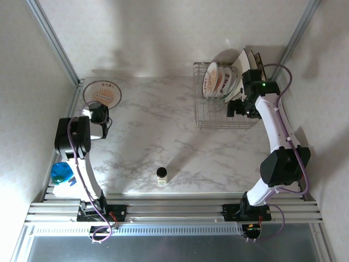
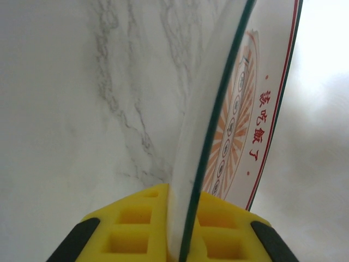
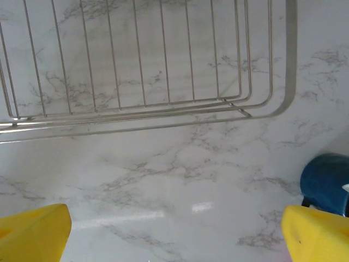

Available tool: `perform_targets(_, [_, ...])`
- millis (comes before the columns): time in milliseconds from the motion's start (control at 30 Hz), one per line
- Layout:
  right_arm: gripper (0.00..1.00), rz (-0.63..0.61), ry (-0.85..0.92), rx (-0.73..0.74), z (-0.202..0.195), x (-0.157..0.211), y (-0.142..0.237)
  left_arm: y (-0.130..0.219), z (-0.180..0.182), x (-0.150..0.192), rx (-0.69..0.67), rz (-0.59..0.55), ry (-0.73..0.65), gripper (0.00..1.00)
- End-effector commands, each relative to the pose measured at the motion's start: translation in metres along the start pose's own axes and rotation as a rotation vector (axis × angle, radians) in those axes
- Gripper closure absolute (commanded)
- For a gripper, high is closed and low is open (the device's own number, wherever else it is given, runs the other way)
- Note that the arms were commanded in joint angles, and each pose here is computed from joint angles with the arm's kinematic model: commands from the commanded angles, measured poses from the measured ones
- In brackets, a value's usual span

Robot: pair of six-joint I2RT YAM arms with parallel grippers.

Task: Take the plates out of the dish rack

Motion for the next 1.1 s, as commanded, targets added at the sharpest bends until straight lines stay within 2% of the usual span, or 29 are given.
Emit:
perform_targets(0, [0.01, 0.023, 0.007, 0.031, 0.009, 0.000, 0.010, -0.006, -0.020, -0.011, 0.088, -0.068, 0.071, 1.00])
perform_targets(400, [0.01, 0.019, 0.042, 0.026, 0.032, 0.004, 0.012, -0.027, -0.016, -0.011, -0.039, -0.006, 0.111, 1.00])
perform_targets(933, [0.01, 0.003, 0.035, 0.021, 0.026, 0.022, 0.023, -0.040, 0.003, -0.009, -0.151, 0.043, 0.093, 1.00])
perform_targets(967, [0.01, 0.000, 0.033, 0.020, 0.026, 0.022, 0.024, -0.041, 0.004, -0.009, -0.153, 0.046, 0.093, 0.96])
perform_targets(1000, [0.01, -0.001, 0.033, 0.020, 0.025, 0.023, 0.026, -0.041, 0.005, -0.008, -0.155, 0.047, 0.094, 0.86])
perform_targets(1067, [0.01, -0.007, 0.029, 0.023, 0.023, 0.024, 0.029, -0.039, 0.006, -0.008, -0.153, 0.045, 0.098, 0.72])
Point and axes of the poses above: each hand's point on the last joint's axis, 136 mm out from that joint toward the fingers, its own y axis back along the fingers, its own z axis along the line the jaws close on, x = y × z, the point moved 10 cm from there along y, back along the fingers, and after that the axes turned 13 degrees about -y, right-handed, at the moved point
